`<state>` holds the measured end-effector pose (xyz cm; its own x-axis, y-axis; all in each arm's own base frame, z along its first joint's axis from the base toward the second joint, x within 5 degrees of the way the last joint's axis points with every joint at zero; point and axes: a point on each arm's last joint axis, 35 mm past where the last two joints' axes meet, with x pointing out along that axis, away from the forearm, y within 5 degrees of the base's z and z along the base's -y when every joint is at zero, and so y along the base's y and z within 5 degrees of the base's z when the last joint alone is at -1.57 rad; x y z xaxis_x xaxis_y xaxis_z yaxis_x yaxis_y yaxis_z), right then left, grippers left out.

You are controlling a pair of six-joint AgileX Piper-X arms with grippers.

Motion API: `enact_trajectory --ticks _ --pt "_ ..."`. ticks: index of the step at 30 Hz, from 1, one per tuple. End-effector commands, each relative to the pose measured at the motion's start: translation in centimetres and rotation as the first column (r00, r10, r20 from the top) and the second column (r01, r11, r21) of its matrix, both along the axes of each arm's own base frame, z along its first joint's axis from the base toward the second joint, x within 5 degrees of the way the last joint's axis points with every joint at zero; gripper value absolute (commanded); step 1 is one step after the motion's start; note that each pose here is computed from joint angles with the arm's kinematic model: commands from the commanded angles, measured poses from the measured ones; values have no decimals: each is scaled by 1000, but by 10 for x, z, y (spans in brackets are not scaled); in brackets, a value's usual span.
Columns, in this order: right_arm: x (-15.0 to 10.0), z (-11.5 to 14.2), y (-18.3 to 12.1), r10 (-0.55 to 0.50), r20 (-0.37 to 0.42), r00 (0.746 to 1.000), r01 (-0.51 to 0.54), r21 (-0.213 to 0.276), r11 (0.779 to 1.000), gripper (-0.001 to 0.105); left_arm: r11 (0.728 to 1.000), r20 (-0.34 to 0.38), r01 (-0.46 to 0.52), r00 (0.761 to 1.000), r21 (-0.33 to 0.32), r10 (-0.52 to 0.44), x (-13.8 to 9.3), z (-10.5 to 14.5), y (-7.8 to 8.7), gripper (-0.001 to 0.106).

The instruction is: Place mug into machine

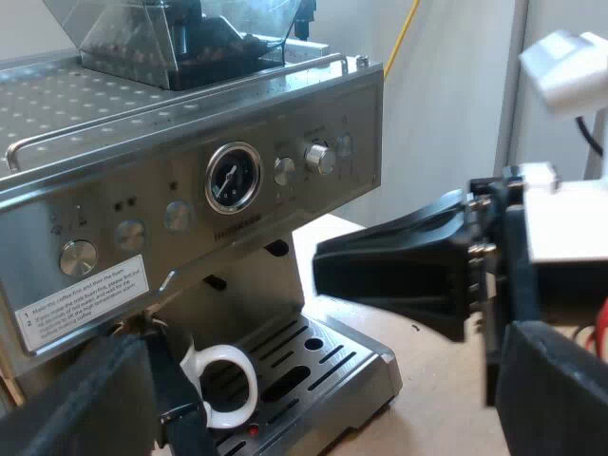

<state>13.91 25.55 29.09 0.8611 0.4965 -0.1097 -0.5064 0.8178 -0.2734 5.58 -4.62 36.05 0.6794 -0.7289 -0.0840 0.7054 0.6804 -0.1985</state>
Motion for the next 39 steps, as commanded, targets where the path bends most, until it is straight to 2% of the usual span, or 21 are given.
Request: enact_trajectory --ticks 1,15,24,30,39 --pt "9 5 9 -7 13 1000 6 6 1000 0 1000 17 1 1000 -6 -1 -2 3 1 79" --pt "67 11 33 -103 13 995 103 12 995 0 1000 17 1 1000 -6 -1 -2 3 1 79" --pt "85 1 31 -145 0 989 145 -13 989 0 1000 17 1 1000 -6 -1 -2 3 1 79" --pt "91 5 29 -164 22 986 163 47 985 0 1000 17 1 1000 -6 -1 -2 3 1 79" --pt "100 0 23 -205 13 979 205 26 978 0 1000 17 1 1000 -6 -1 -2 3 1 79"
